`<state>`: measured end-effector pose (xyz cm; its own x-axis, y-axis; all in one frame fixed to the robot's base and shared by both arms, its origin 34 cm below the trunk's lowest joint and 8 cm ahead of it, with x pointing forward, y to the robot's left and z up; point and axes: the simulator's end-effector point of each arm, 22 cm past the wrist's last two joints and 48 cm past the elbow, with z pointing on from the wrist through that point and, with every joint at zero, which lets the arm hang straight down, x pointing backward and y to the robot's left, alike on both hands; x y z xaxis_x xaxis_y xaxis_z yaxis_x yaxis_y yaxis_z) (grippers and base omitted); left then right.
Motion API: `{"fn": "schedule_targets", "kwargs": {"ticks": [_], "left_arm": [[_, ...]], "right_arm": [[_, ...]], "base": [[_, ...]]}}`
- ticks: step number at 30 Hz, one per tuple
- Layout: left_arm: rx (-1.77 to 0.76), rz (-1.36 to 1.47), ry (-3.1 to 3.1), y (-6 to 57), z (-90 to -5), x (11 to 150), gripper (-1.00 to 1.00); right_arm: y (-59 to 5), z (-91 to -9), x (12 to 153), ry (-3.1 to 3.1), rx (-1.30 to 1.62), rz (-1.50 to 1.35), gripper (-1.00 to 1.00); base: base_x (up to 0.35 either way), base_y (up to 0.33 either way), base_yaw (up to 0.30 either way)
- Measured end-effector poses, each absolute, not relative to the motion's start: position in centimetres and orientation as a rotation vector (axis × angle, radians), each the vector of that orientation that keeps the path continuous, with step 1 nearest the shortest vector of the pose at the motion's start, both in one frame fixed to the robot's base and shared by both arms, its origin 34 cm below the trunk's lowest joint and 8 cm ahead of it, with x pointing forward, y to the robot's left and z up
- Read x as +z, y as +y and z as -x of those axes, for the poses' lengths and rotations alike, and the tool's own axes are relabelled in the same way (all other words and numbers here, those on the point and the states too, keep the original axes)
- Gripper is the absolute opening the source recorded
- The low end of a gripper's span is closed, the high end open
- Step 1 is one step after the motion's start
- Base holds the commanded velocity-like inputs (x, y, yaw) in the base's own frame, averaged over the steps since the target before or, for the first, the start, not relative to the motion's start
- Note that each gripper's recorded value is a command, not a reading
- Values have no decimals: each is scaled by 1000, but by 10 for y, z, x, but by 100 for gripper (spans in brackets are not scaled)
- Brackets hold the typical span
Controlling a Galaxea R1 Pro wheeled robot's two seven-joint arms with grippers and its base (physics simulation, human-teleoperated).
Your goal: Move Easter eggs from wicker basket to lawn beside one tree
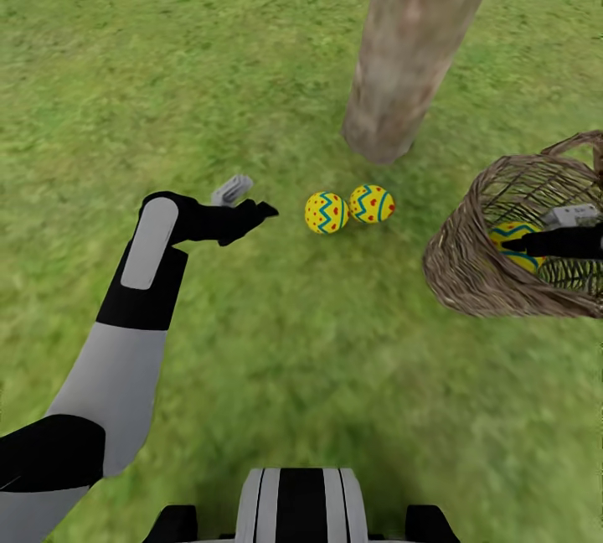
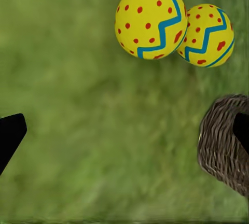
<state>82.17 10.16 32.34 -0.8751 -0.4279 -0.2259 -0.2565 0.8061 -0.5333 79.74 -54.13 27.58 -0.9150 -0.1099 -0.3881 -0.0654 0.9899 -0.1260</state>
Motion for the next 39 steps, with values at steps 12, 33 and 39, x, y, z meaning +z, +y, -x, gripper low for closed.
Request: {"fn": "schedule_targets", "kwargs": {"ticks": [12,33,39], "left_arm": [[-705,526,2666,103,-820,339,100],[-658,591,2811,103,-791,297,100],[-633,599,2857,103,-781,282,100]], "right_arm": [[-507,-836,364,2576,-70,182,-100],[-454,-867,554,2232,-41,384,-100],[-448,-865,636,2104,297,170,-100]], "base": [[-152,0,0],[-93,0,0],[0,26,0]]}}
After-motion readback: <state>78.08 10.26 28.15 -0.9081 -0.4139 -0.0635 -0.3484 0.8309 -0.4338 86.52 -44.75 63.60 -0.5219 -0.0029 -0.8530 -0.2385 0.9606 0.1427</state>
